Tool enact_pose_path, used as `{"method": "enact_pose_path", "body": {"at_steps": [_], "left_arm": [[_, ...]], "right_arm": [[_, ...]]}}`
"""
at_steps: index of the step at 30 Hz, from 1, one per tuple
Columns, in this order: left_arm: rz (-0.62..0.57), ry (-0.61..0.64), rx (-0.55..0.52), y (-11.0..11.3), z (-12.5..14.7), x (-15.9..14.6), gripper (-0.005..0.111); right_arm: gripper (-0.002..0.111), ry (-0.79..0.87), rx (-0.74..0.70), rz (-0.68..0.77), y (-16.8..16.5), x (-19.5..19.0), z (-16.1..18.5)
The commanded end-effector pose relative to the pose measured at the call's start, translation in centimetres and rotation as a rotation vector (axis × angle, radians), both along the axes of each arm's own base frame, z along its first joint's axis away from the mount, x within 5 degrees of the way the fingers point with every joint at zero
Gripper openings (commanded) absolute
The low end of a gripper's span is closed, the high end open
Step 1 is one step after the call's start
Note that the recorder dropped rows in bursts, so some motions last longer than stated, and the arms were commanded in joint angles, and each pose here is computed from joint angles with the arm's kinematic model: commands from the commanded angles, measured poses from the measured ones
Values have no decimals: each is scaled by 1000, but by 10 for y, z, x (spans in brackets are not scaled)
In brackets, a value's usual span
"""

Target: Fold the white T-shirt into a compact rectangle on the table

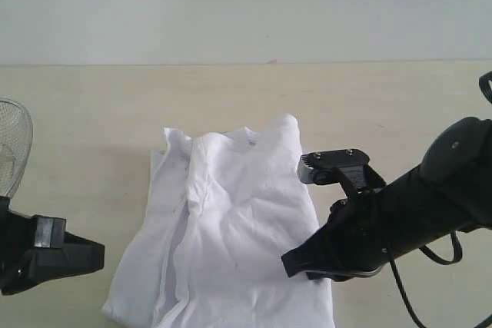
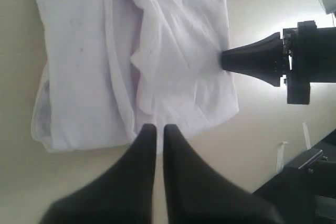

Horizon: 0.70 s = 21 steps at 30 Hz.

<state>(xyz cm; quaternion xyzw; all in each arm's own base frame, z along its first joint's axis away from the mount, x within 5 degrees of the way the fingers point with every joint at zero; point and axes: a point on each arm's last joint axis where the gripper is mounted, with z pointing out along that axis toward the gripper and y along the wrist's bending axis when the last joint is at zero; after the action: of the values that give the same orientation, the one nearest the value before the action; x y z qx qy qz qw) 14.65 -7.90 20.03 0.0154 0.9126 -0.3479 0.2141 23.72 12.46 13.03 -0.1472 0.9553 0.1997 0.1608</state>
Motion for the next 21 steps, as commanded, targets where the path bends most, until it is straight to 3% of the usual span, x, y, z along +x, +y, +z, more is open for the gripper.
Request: {"method": "enact_pose_path", "body": {"at_steps": [1,21], "left_arm": [[19,1,1,1,-5,-3,5],[7,-6,15,2,-8,-5,5]], "right_arm": [[0,-16,-7,3,-1,-1,1],[0,-20,-13,1,-2,-1,0]]}}
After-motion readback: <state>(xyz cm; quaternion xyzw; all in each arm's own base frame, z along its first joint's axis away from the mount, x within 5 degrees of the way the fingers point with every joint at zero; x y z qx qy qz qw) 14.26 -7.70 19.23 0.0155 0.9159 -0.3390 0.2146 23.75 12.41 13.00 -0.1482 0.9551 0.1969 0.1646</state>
